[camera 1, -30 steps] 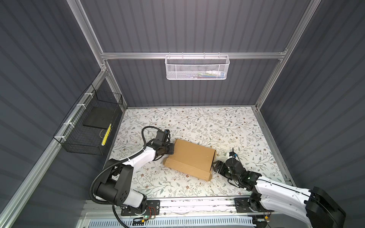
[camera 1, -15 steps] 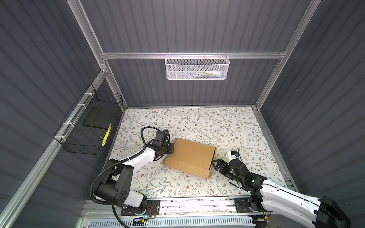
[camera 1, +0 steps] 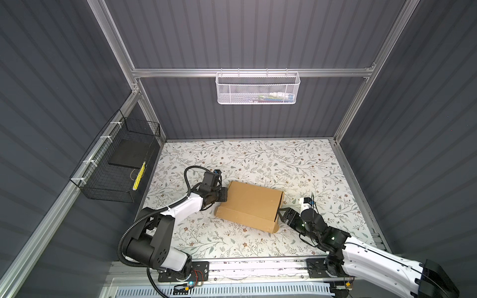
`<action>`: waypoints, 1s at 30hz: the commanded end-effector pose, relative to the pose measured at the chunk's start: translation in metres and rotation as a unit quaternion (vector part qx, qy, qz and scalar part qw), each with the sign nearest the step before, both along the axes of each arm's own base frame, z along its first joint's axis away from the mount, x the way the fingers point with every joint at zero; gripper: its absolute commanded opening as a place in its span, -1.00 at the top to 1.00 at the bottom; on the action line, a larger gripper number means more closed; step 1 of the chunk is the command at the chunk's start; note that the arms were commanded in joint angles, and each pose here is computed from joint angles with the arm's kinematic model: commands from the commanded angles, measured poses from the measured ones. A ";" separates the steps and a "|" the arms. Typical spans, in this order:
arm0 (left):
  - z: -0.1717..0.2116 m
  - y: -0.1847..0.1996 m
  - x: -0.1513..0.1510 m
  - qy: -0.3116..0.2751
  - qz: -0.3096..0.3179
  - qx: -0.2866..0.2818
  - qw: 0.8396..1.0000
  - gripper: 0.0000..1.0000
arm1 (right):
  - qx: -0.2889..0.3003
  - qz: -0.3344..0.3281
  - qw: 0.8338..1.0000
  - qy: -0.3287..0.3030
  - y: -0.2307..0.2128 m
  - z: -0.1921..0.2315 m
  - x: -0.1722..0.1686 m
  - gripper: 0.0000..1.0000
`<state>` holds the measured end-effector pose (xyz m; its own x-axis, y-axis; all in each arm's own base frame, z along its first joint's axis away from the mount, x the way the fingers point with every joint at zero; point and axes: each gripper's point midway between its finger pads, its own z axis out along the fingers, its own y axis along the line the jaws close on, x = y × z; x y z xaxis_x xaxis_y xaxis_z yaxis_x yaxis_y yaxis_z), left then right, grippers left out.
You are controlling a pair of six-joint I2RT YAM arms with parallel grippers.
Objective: Fold the paper box
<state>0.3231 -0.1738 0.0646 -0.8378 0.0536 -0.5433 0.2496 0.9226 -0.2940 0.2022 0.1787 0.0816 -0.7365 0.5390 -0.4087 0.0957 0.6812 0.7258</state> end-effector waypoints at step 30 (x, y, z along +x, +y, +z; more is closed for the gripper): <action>-0.041 0.010 -0.036 0.098 -0.003 0.011 0.995 1.00 | 0.017 -0.024 0.999 0.013 0.006 -0.010 0.007 -0.81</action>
<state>0.3216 -0.1796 0.0653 -0.8443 0.0481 -0.5336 0.2644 0.9037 -0.3369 0.2029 0.1834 0.0702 -0.7424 0.5573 -0.3719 0.1456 0.6760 0.7223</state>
